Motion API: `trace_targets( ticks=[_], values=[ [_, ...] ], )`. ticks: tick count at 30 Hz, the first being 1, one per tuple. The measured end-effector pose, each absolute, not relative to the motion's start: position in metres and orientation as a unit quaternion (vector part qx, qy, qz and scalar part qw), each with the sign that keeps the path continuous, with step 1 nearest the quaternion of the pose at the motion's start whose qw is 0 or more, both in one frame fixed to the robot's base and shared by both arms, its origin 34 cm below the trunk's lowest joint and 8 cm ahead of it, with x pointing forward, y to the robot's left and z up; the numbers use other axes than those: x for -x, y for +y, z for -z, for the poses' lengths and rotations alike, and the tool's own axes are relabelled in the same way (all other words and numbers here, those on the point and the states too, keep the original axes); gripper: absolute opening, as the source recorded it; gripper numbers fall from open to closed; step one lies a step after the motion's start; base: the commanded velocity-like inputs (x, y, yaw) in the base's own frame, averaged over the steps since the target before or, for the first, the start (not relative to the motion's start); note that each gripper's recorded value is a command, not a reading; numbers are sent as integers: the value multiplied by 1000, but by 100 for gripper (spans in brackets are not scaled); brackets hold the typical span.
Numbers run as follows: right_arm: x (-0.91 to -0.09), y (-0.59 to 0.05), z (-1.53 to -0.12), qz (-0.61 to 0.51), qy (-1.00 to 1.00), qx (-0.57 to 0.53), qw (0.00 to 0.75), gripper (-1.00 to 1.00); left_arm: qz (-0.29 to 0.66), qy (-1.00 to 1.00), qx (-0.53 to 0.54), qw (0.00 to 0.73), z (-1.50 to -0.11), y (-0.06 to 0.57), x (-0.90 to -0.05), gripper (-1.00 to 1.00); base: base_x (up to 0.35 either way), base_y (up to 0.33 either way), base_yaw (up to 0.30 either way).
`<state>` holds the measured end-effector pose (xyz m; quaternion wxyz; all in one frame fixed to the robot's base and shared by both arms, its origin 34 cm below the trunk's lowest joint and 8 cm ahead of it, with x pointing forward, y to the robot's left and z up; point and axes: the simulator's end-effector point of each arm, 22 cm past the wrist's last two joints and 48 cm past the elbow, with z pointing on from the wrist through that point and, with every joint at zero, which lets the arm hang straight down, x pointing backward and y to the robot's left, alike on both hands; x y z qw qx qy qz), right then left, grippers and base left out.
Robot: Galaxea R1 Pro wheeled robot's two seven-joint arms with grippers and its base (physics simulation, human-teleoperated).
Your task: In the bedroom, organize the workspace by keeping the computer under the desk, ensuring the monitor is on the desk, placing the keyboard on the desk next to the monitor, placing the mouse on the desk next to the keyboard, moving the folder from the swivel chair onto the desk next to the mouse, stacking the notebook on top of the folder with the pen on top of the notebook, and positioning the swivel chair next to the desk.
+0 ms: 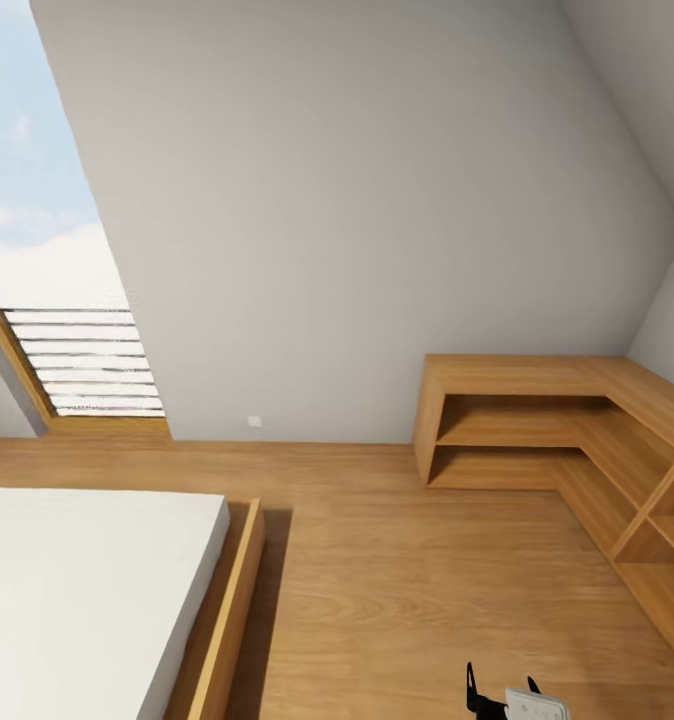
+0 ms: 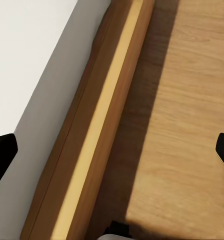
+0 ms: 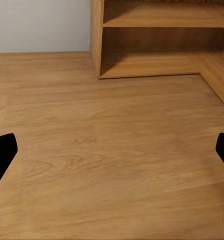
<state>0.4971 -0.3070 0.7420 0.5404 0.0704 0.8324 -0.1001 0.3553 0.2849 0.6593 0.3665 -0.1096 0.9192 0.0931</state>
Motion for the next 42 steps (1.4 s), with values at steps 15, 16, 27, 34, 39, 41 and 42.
trace_targets(
  ticks=[15, 16, 27, 34, 39, 41, 42],
  values=[
    [-497, -307, -742, 100, 833, -70, 540, 100, -96, 919, 111, 366, -659, 286, -355, 100, 321, 0, 0],
    [-497, -307, -742, 100, 833, -70, 540, 100, -95, 919, 110, 366, -659, 286, -355, 100, 322, 0, 0],
    [-497, -306, -741, 98, 833, -69, 540, 100, -94, 919, 110, 366, -659, 285, -355, 100, 322, 0, 0],
    [-497, -305, -741, 97, 834, -68, 540, 100, -94, 919, 110, 366, -659, 286, -355, 100, 322, 0, 0],
    [-497, -305, -741, 97, 834, -68, 540, 100, -94, 919, 110, 366, -659, 286, -355, 100, 322, 0, 0],
    [-497, -305, -741, 97, 834, -68, 540, 100, -94, 919, 110, 366, -659, 286, -355, 100, 322, 0, 0],
    [-497, -305, -741, 97, 834, -68, 540, 100, -94, 919, 110, 366, -659, 286, -355, 100, 322, 0, 0]
  ],
)
